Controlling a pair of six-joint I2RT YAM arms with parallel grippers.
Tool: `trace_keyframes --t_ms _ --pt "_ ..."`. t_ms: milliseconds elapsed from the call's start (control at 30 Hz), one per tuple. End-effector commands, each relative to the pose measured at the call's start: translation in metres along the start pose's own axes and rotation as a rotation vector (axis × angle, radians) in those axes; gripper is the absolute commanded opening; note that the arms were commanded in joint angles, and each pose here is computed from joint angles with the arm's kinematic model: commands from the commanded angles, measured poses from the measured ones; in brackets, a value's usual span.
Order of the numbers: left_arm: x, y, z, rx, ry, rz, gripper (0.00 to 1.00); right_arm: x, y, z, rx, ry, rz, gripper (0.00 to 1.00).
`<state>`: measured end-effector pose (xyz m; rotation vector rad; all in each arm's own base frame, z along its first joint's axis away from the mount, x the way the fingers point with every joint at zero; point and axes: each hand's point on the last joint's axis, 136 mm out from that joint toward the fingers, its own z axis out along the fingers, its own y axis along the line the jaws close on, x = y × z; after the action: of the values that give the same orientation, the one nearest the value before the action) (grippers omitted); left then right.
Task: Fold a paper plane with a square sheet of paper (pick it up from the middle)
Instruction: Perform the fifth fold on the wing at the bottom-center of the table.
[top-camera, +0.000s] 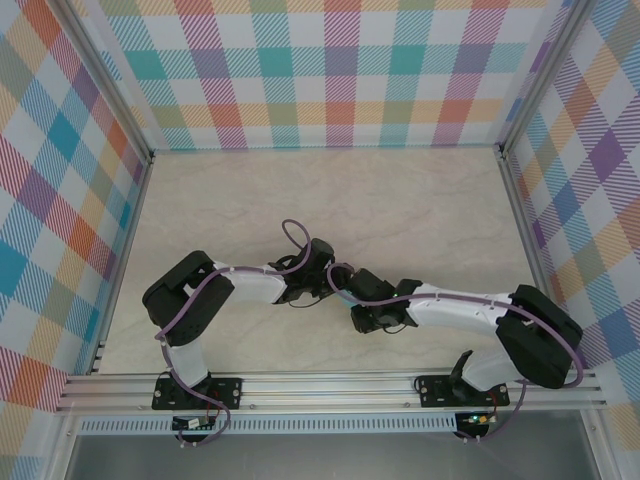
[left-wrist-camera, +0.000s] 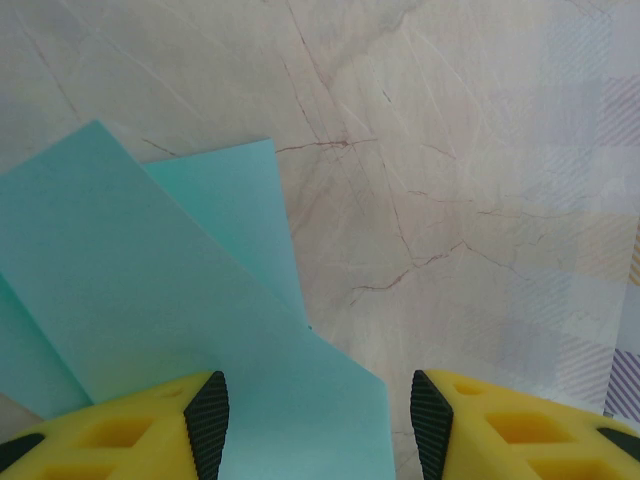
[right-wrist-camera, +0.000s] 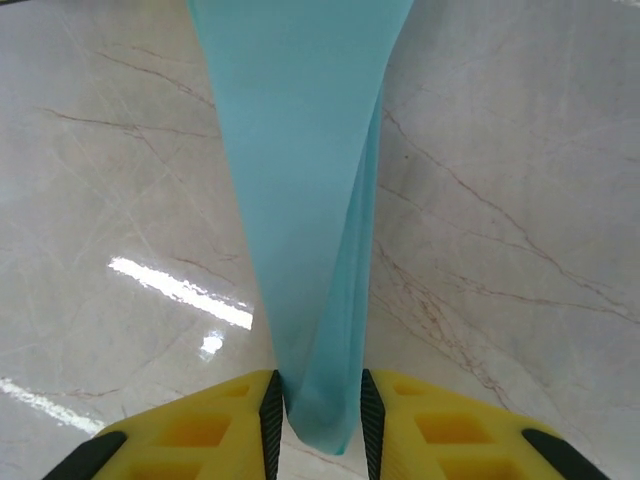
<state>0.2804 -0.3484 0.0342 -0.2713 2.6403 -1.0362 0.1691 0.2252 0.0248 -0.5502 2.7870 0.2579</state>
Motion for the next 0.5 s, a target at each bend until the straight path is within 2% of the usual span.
trace_keyframes --t_ms 0,200,467 --pt "0.016 0.043 0.020 -0.117 0.058 -0.027 0.54 -0.003 -0.014 -0.003 0.122 -0.018 -0.032 0.27" --pt "0.016 0.043 0.021 -0.116 0.062 -0.028 0.54 0.001 -0.009 -0.007 0.131 -0.028 -0.050 0.27" --pt "0.017 0.043 0.022 -0.116 0.067 -0.027 0.54 0.008 -0.011 -0.004 0.180 -0.008 -0.070 0.20"
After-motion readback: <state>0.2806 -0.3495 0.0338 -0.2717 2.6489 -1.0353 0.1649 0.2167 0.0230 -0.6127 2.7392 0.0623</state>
